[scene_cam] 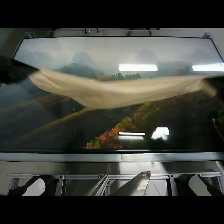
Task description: Fold the shirts.
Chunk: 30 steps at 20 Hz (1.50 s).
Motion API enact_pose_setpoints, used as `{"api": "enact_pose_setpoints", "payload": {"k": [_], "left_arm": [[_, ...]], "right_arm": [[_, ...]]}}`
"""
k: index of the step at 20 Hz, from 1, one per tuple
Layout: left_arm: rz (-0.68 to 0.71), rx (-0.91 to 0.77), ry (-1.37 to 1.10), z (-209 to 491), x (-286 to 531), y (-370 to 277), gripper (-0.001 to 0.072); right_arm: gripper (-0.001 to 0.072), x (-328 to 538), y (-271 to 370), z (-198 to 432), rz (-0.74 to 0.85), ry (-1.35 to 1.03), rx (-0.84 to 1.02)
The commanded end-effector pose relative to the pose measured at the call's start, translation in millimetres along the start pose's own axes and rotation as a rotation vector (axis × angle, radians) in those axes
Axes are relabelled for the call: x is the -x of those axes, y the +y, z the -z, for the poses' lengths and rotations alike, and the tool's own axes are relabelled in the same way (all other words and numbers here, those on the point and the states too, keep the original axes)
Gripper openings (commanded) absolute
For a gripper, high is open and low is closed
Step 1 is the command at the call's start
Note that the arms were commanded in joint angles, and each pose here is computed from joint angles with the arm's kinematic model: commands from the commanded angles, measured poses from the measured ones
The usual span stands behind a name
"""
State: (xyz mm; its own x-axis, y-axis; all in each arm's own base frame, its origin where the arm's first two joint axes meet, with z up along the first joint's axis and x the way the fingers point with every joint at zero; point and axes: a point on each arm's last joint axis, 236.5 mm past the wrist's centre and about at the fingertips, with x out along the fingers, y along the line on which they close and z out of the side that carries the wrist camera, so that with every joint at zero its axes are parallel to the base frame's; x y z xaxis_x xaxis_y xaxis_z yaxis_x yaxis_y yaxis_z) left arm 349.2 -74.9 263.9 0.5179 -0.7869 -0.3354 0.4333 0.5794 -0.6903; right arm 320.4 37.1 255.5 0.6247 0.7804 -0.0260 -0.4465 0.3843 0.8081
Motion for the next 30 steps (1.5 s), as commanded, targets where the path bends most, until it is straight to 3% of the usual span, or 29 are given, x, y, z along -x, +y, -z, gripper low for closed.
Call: {"api": "enact_pose_setpoints", "payload": {"k": [1, 3, 5, 6, 8, 12, 17, 21, 25, 30], "left_arm": [[0.129, -0.422, -0.383, -43, 91, -173, 0.0021], [0.081, -0.551, -0.544, -55, 130, -217, 0.0021], [0.163, -0.609, -0.609, -62, 152, -249, 0.0021], [0.235, -0.62, -0.608, -65, 159, -259, 0.002], [0.228, -0.601, -0.537, -72, 158, -244, 0.002], [0.048, -0.385, -0.278, -79, 103, -131, 0.002], [-0.035, -0.037, 0.154, -24, -12, 34, 0.0021], [-0.035, 0.242, 0.348, 38, -93, 159, 0.002], [-0.007, 0.389, 0.428, 76, -144, 258, 0.0017], [-0.041, 0.324, 0.38, 55, -189, 311, 0.001]], "right_arm": [[0.0011, 35, 195, -44, -0.255, -0.313, 0.427], [0.0012, 43, 255, -49, -0.259, -0.419, 0.574], [0.0011, 41, 287, -49, -0.258, -0.424, 0.647], [0.0011, 38, 291, -50, -0.242, -0.405, 0.655], [0.001, 34, 276, -59, -0.175, -0.38, 0.629], [0.0009, 14, 155, -65, 0.217, -0.245, 0.473], [0.001, -31, -22, -24, 0.404, -0.086, 0.157], [0.001, -69, -179, 30, 0.528, 0.064, -0.034], [0.001, -114, -270, 48, 0.443, 0.022, -0.181], [0.0009, -143, -322, 33, 0.33, -0.05, -0.267]]}}
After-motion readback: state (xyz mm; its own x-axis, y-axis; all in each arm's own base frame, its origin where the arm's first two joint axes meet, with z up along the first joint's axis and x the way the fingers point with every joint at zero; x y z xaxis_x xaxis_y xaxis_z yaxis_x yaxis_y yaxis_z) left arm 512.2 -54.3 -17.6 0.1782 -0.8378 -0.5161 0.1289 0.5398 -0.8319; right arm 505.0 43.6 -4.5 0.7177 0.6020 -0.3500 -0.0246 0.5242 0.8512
